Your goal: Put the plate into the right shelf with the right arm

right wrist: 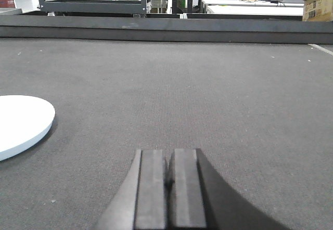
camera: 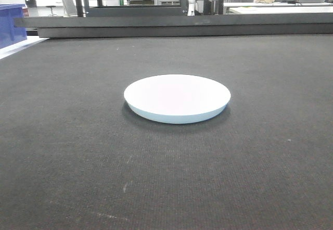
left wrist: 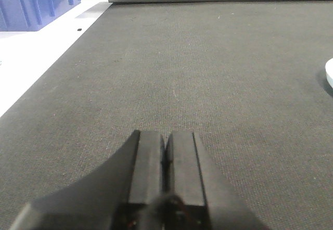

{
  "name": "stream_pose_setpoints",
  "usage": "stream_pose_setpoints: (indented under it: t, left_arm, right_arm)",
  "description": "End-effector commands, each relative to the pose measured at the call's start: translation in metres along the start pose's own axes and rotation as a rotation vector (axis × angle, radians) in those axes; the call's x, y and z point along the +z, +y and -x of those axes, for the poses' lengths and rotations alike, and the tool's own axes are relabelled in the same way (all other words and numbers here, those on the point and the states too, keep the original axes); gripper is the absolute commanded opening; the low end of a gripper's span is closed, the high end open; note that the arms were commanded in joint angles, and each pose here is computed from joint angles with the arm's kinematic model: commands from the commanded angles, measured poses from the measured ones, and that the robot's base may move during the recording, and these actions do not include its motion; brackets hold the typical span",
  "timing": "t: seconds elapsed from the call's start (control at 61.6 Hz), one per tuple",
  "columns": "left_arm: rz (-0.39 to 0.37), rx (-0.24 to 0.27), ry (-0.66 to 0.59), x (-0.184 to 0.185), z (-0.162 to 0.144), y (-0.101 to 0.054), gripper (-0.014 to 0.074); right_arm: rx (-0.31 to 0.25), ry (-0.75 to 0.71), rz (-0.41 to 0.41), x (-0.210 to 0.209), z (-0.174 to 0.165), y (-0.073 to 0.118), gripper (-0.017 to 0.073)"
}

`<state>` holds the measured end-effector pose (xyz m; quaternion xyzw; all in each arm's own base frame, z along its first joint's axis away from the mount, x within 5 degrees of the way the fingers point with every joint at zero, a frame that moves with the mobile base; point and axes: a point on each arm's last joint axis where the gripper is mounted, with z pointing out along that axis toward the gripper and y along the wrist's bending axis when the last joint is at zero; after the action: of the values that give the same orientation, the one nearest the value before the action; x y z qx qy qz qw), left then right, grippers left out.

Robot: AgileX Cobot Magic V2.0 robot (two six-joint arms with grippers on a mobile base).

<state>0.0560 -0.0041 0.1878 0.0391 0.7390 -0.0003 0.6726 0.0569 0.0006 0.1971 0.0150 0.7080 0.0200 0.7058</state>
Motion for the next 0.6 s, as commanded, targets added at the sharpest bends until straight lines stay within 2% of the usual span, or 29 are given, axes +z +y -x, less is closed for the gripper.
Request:
stream_pose_setpoints:
  t: [0.0,0.585]
  left_arm:
    - [0.018,-0.01,-0.081,-0.0005,0.0049,0.0015,-0.0047]
    - [0.018,-0.01,-0.081,-0.0005,0.0049,0.0015,-0.0047]
  right_arm:
    - [-0.001,-0.119,-0.003,-0.002,0.0125,-0.0001,0.0029]
    - [-0.001,-0.134,-0.003,-0.0022,0.0138,-0.0001,0.0029]
